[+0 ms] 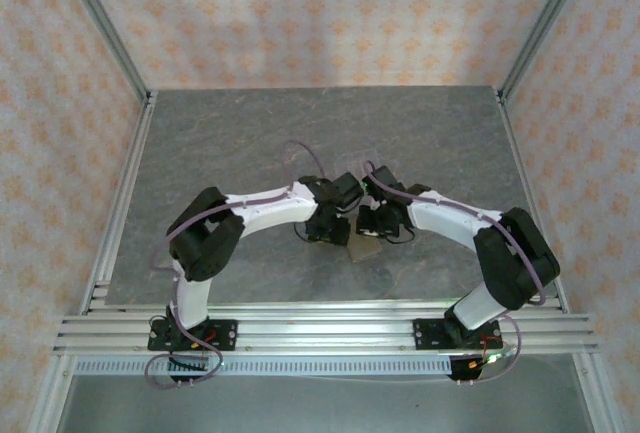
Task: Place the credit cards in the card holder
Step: Close the button on the card holder.
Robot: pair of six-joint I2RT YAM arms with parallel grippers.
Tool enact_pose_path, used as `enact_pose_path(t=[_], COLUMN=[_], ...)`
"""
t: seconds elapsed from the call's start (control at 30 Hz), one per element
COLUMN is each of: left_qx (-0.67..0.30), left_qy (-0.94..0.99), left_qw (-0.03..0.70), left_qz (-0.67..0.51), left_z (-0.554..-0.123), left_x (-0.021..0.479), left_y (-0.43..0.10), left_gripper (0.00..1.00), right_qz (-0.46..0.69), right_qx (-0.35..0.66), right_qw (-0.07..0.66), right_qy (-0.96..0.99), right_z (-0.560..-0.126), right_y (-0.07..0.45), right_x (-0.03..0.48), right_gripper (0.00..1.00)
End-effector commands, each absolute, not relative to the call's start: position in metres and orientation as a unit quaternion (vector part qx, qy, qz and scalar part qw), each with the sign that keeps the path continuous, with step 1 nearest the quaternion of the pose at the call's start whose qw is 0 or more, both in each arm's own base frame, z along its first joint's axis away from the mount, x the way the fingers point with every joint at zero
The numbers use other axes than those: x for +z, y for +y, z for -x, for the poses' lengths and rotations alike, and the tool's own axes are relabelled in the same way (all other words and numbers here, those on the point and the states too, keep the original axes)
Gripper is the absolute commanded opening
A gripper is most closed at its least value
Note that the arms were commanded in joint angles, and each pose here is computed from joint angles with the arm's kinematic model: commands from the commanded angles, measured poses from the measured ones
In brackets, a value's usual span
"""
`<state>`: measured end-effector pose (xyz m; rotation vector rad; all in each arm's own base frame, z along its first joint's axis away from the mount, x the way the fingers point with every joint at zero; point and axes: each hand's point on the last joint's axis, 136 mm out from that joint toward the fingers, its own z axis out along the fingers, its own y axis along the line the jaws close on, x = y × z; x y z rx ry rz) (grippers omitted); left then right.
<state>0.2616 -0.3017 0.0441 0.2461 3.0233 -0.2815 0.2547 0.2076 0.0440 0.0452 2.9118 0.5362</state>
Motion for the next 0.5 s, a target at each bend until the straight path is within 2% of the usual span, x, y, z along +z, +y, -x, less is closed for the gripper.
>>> enact_pose_path(t=[0.0, 0.23, 0.47], left_qx=[-0.104, -0.109, -0.132], left_qy=[0.987, 0.982, 0.961], left_qw=[0.105, 0.154, 0.240], left_qz=[-0.063, -0.024, 0.033], left_z=[-0.279, -0.291, -0.303], left_x=[0.098, 0.137, 0.190], left_y=[-0.282, -0.238, -0.193], left_gripper=[0.49, 0.52, 0.59], right_qz=[-0.016, -0.008, -0.005], right_qx=[0.164, 0.183, 0.199], right_qw=[0.100, 0.123, 0.177], right_qy=[0.981, 0.975, 0.964], right_z=[-0.262, -0.273, -0.294], right_y=[0.204, 0.210, 0.212], right_x=[0.048, 0.068, 0.100], right_gripper=[0.22, 0.31, 0.42])
